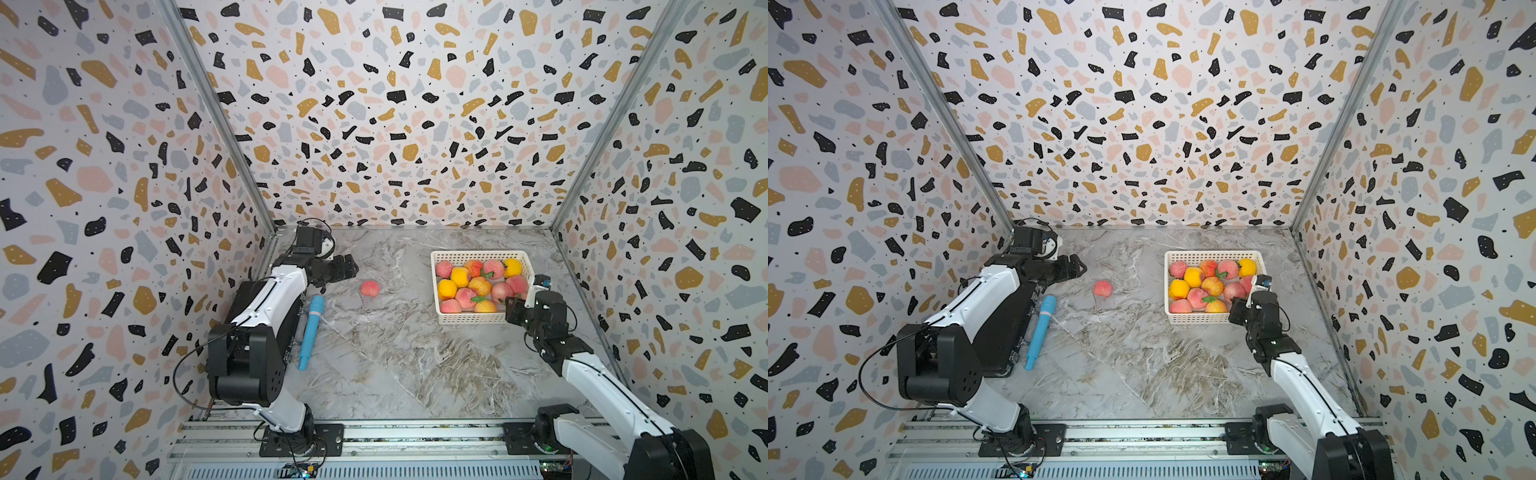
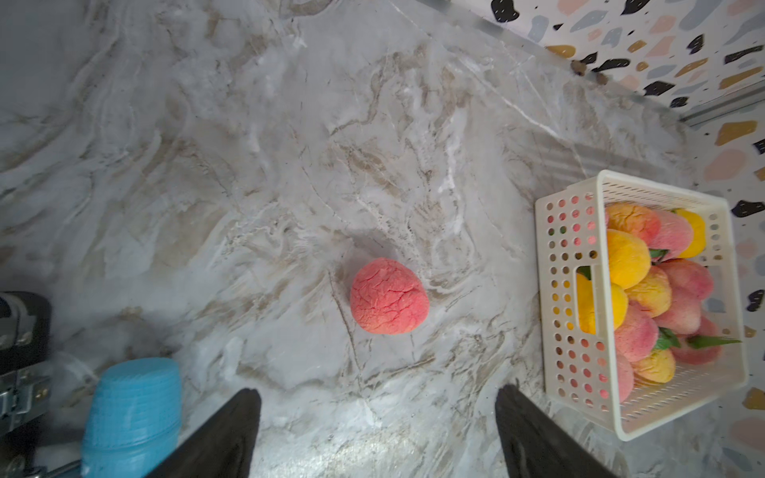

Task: Put the peaches into the basket
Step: Pick up the peach from the center of the board.

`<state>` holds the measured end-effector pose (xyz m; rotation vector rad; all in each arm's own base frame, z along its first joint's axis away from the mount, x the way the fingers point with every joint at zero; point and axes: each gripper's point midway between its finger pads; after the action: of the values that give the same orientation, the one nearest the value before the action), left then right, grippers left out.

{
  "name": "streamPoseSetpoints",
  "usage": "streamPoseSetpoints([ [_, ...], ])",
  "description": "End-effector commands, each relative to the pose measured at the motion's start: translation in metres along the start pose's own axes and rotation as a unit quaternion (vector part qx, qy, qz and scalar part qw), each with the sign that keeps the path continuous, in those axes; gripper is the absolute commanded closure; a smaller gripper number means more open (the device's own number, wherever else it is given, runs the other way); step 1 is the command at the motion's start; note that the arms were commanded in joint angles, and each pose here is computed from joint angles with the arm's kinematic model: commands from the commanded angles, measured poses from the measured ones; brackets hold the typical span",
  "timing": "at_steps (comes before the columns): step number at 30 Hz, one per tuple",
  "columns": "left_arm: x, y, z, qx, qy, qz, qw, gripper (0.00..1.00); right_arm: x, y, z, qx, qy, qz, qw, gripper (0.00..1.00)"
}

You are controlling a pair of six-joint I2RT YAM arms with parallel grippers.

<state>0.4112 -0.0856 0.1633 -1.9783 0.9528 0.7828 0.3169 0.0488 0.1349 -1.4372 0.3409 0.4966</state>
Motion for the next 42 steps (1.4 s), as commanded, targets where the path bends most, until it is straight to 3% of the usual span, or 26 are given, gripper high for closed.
streamPoseSetpoints([
  [1, -0.012, -0.003, 0.003, 0.029, -0.038, -0.016, 0.999, 0.10, -0.001, -0.007, 0.005, 0.010, -0.012, -0.031, 0.999, 0.63],
  [6, -0.007, 0.018, 0.009, 0.038, -0.066, -0.008, 0.997, 0.06, -0.002, -0.013, 0.016, -0.002, -0.023, -0.045, 0.999, 0.62],
  [14, 0.031, 0.049, -0.003, 0.067, -0.087, 0.034, 0.993, 0.03, -0.002, -0.013, 0.026, -0.020, -0.028, -0.048, 0.998, 0.61],
  [32, 0.110, 0.040, -0.013, 0.119, -0.137, 0.075, 0.981, 0.04, 0.001, -0.010, 0.029, -0.023, -0.032, -0.037, 0.999, 0.60],
  [42, 0.125, 0.053, -0.008, 0.124, -0.157, 0.091, 0.976, 0.19, 0.002, -0.010, 0.029, -0.024, -0.030, -0.036, 0.999, 0.60],
])
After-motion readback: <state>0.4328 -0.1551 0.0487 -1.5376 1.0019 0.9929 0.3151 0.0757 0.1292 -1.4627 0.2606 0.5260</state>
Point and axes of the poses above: each gripper's point midway between its finger pads, its own x axis out along the fingers, its own z axis along the line the jaws close on, y = z × x, and after that the axes turned 15 degrees about -x, right-handed
